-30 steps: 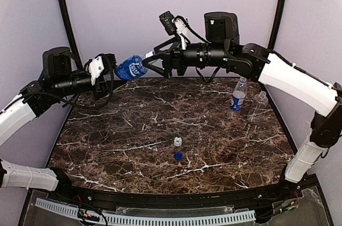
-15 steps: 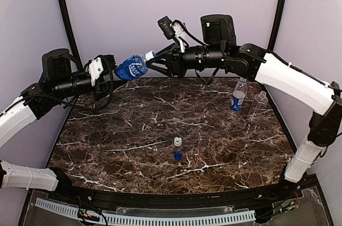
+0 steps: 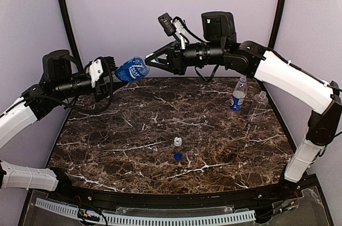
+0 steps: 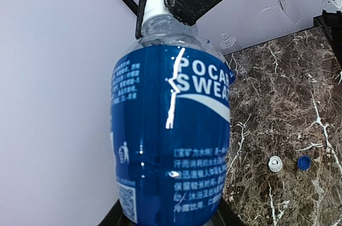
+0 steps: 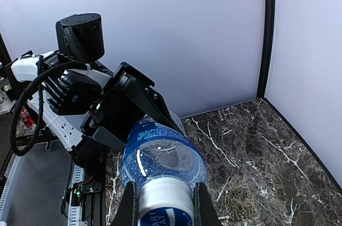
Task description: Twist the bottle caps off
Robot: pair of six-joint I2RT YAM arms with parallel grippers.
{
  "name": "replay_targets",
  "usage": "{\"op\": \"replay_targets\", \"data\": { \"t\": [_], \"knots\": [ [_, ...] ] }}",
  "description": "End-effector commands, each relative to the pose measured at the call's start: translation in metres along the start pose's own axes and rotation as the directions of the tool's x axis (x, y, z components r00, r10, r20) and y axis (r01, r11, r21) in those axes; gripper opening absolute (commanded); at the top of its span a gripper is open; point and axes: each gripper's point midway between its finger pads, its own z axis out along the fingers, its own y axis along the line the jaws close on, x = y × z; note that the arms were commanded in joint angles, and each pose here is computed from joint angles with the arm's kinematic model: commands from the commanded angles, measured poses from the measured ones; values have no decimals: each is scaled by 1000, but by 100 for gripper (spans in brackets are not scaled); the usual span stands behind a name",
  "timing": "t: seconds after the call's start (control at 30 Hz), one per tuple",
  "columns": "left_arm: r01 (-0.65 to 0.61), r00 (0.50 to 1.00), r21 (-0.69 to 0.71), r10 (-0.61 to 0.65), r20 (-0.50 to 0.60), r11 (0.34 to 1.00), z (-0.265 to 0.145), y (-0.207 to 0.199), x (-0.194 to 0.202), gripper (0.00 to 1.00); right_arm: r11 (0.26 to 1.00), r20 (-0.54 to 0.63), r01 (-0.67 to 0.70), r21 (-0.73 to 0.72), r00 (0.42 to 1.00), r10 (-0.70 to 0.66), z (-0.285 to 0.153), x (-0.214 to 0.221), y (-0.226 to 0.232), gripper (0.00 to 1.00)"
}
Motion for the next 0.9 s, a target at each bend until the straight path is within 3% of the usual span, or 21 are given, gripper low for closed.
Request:
{"op": "replay_targets", "data": {
  "t": [0.0,0.1,0.17,0.23,0.3,0.37,0.47,0.63,0.77,0.87],
  "knots": [
    [3,999,-14,-3,37,1000,-3,1,-8,30,1000,34,16,-1,999,-16,1,-11,-1,0],
    [6,999,-16,-5,37,1000,-3,1,-8,32,1000,22,23,-17,1000,-23,0,-8,2,0],
    [14,1000,-8,-14,27,1000,-3,-2,-3,52,999,12,36,-31,999,-36,-1,-7,6,0],
    [40,999,37,-39,-11,999,0,-14,9,80,997,0,53,-48,999,-53,-3,-6,10,0],
    [92,993,100,-83,-85,991,3,-31,29,87,995,-17,77,-64,997,-78,-3,-5,17,0],
    [156,978,136,-134,-159,978,5,-44,47,88,992,-40,99,-83,994,-103,1,-1,24,0],
    [195,969,141,-168,-183,971,7,-49,55,84,989,-67,103,-102,992,-110,7,6,31,0],
    [196,973,103,-180,-147,975,11,-37,45,69,990,-95,127,-61,987,-132,9,11,26,0],
    [205,972,121,-187,-144,971,10,-40,44,62,990,-117,138,-41,983,-142,12,15,22,0],
    [210,971,130,-191,-147,969,10,-44,46,50,991,-119,131,-34,984,-134,14,14,21,2]
  ]
}}
